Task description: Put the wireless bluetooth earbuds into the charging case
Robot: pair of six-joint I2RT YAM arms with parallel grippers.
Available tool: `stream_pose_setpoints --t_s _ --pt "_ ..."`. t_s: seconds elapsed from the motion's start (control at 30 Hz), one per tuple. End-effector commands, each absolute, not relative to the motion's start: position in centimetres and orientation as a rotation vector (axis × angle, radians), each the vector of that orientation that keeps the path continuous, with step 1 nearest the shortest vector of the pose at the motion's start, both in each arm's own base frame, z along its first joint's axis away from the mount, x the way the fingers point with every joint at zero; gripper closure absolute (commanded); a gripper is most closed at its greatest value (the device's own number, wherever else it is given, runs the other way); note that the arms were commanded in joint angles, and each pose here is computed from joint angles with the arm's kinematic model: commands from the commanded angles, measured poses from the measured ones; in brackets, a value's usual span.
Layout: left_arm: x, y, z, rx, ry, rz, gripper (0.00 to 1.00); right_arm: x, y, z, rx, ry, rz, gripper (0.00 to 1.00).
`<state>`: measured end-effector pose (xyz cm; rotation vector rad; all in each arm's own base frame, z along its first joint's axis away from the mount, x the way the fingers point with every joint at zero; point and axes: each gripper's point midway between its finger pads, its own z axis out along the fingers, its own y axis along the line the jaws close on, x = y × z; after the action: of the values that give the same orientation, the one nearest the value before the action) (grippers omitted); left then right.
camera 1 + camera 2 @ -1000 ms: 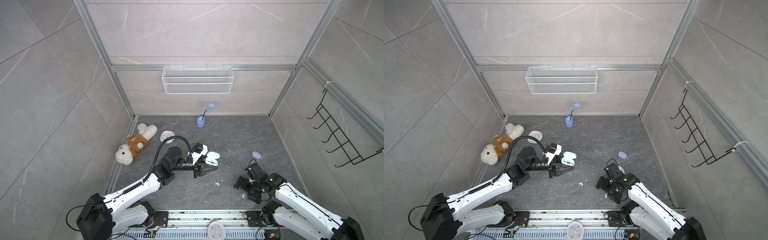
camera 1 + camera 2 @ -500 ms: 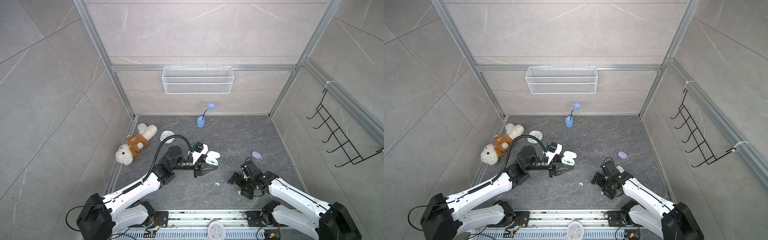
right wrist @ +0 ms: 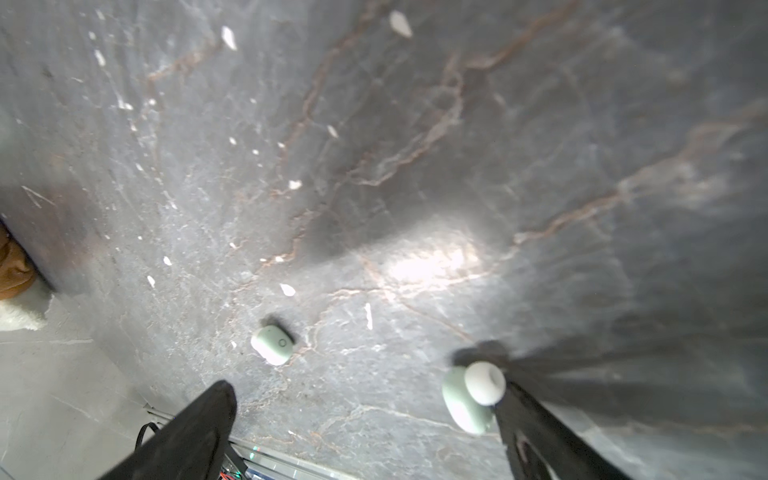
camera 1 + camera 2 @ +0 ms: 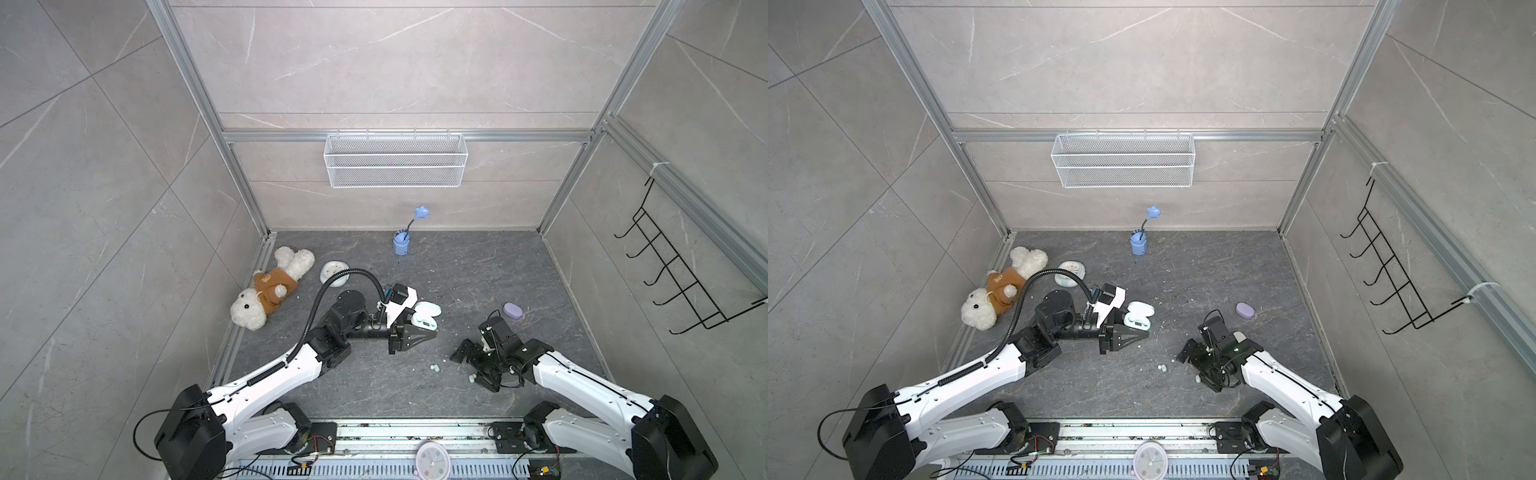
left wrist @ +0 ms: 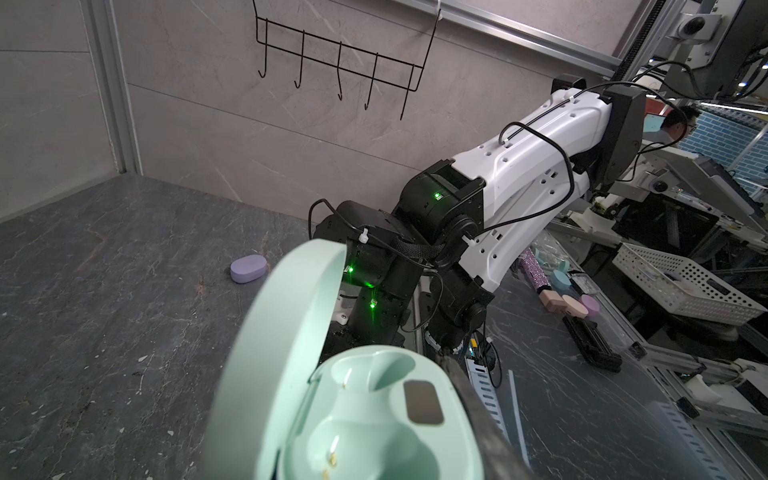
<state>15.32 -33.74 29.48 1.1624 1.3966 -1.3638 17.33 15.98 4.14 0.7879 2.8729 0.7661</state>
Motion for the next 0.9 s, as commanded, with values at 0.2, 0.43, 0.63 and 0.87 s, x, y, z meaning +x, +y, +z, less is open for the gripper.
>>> stream_pose_setpoints --t_s 0.2,0.43,0.63,0.87 --pt "15.1 -33.8 31.9 1.170 1.310 -1.354 0.96 19.0 18.6 6.2 0.672 2.844 0.856 0.00" --pt "15.0 -33.6 32.0 1.168 1.314 -1.347 0.96 18.9 18.6 7.4 0.627 2.846 0.818 0.00" --pt "14.9 -33.5 31.9 1.169 1.318 -1.344 0.96 17.7 17.4 8.4 0.604 2.874 0.725 0.02" --pt "15.0 -33.6 31.9 1.162 1.316 -1.351 0.96 17.6 16.7 7.4 0.538 2.924 0.607 0.02"
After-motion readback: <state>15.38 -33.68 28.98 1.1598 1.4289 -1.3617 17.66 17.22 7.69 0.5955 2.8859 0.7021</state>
